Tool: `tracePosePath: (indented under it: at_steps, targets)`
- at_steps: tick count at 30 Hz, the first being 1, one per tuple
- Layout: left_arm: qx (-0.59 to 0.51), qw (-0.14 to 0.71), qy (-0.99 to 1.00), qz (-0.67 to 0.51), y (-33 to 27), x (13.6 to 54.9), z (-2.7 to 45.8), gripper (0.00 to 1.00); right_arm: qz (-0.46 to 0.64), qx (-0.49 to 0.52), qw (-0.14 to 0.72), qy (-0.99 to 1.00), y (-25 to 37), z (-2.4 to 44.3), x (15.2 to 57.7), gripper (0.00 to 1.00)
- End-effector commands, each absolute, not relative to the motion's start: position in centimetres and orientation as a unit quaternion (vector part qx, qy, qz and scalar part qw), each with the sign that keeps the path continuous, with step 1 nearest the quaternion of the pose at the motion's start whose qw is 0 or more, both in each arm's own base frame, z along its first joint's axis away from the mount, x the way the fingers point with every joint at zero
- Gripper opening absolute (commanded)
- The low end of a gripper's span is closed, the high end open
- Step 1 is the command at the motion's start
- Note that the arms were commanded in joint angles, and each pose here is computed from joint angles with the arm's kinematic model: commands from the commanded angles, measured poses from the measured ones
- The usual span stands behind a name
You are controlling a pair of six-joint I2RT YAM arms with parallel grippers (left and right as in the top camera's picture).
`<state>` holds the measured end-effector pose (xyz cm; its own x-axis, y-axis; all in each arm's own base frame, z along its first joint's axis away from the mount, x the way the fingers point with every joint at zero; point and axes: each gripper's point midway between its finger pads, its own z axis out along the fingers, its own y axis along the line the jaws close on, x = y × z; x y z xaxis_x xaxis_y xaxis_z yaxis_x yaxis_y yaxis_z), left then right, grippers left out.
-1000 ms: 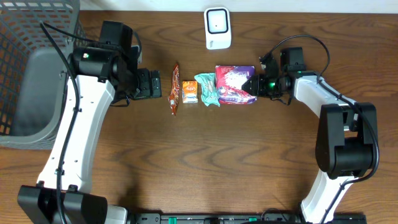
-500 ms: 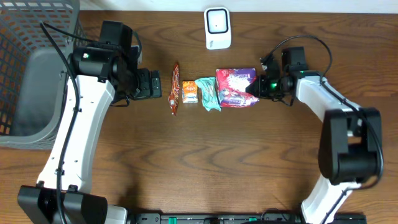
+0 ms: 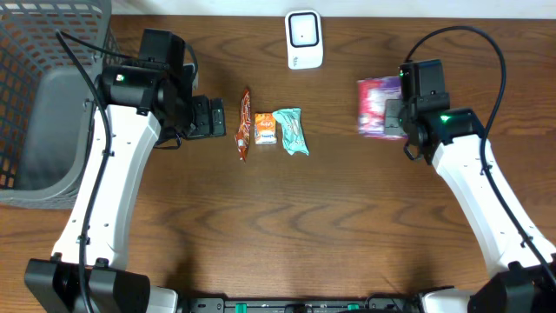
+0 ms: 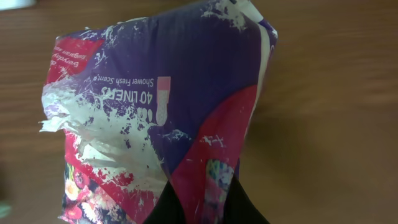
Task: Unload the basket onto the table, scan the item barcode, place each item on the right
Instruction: 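Lift the box and set it down further right on the table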
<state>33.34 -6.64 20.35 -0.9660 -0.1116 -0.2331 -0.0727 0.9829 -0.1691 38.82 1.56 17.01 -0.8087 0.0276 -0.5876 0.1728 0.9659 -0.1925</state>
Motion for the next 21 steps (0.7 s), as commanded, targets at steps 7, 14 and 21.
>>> tracePosePath:
  at_steps: [7,14,21]
  targets:
    - [-0.050,0.118,0.989,-0.074,-6.4,33.3,20.1,0.98,-0.370,0.085,0.255,0.889,-5.7,17.9,36.3,0.01]
    - [-0.050,0.118,0.989,-0.074,-6.4,33.3,20.1,0.98,-0.396,0.053,0.193,0.896,-5.7,13.3,37.0,0.01]
    - [-0.050,0.118,0.989,-0.074,-6.4,33.3,20.1,0.98,-0.396,-0.014,0.181,0.900,-1.6,10.7,37.5,0.29]
